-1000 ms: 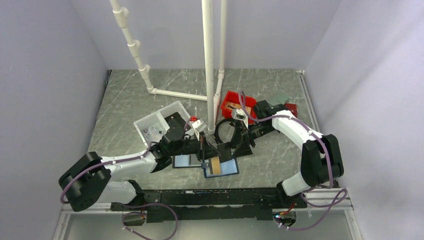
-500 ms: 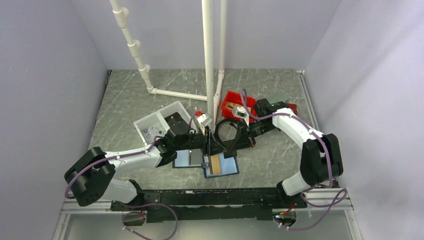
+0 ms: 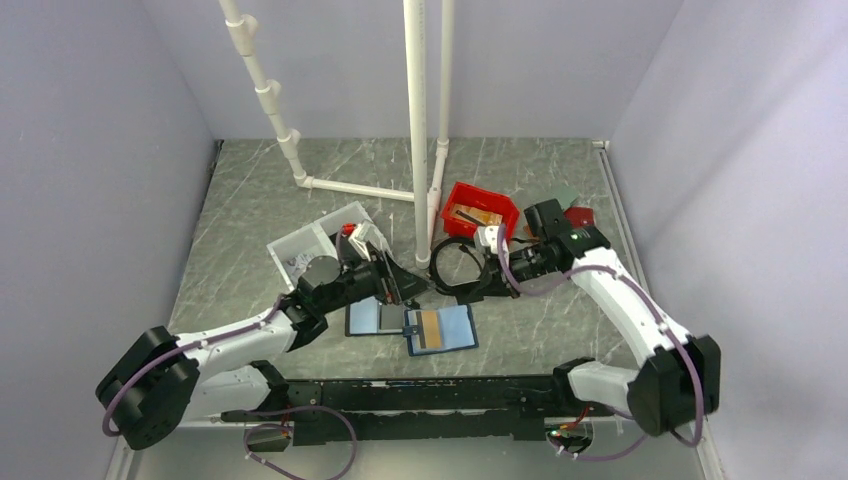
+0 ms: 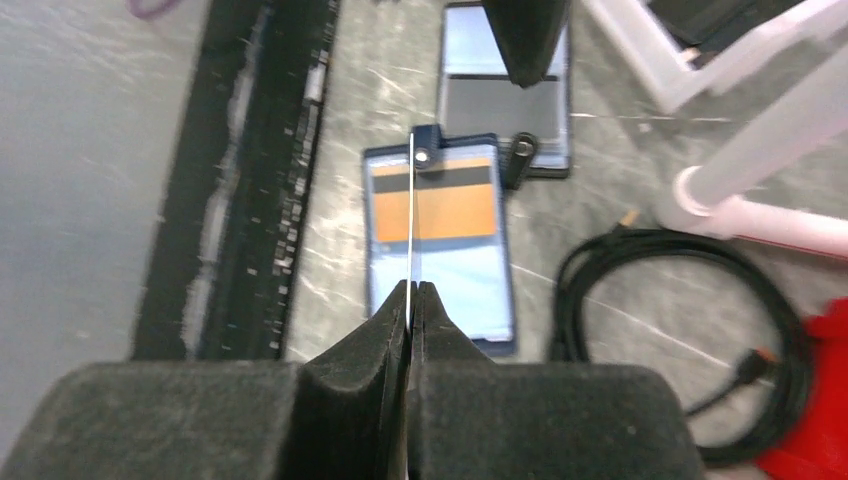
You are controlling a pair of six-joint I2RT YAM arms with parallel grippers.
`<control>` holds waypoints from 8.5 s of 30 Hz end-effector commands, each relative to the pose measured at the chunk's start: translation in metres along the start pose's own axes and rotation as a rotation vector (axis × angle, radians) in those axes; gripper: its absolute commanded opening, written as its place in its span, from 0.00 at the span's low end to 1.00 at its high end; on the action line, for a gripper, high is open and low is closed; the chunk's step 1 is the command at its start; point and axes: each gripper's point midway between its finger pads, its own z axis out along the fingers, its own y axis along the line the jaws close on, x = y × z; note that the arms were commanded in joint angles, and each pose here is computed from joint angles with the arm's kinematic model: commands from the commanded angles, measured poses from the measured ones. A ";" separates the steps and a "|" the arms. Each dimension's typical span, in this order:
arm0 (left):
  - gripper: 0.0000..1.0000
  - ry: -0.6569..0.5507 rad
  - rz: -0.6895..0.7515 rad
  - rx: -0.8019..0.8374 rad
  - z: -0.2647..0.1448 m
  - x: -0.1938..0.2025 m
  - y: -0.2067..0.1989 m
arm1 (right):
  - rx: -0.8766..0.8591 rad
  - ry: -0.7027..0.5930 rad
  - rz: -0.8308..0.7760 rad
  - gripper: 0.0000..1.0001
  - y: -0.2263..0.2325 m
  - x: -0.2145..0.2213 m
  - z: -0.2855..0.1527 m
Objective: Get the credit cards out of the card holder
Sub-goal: Place the credit card in the storage box, then pick up the card holder from the center of the board.
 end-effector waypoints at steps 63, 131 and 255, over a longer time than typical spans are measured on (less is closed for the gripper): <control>0.21 -0.011 -0.907 -0.050 0.076 0.032 -0.030 | 0.105 -0.001 -0.690 0.02 -0.002 0.006 -0.006; 0.00 -0.211 0.304 -0.392 -0.101 -0.006 0.029 | 0.102 0.052 -0.409 1.00 -0.008 0.036 -0.010; 0.79 0.120 -0.016 -0.267 -0.054 0.037 0.041 | 0.113 -0.021 -0.115 1.00 -0.014 0.023 -0.006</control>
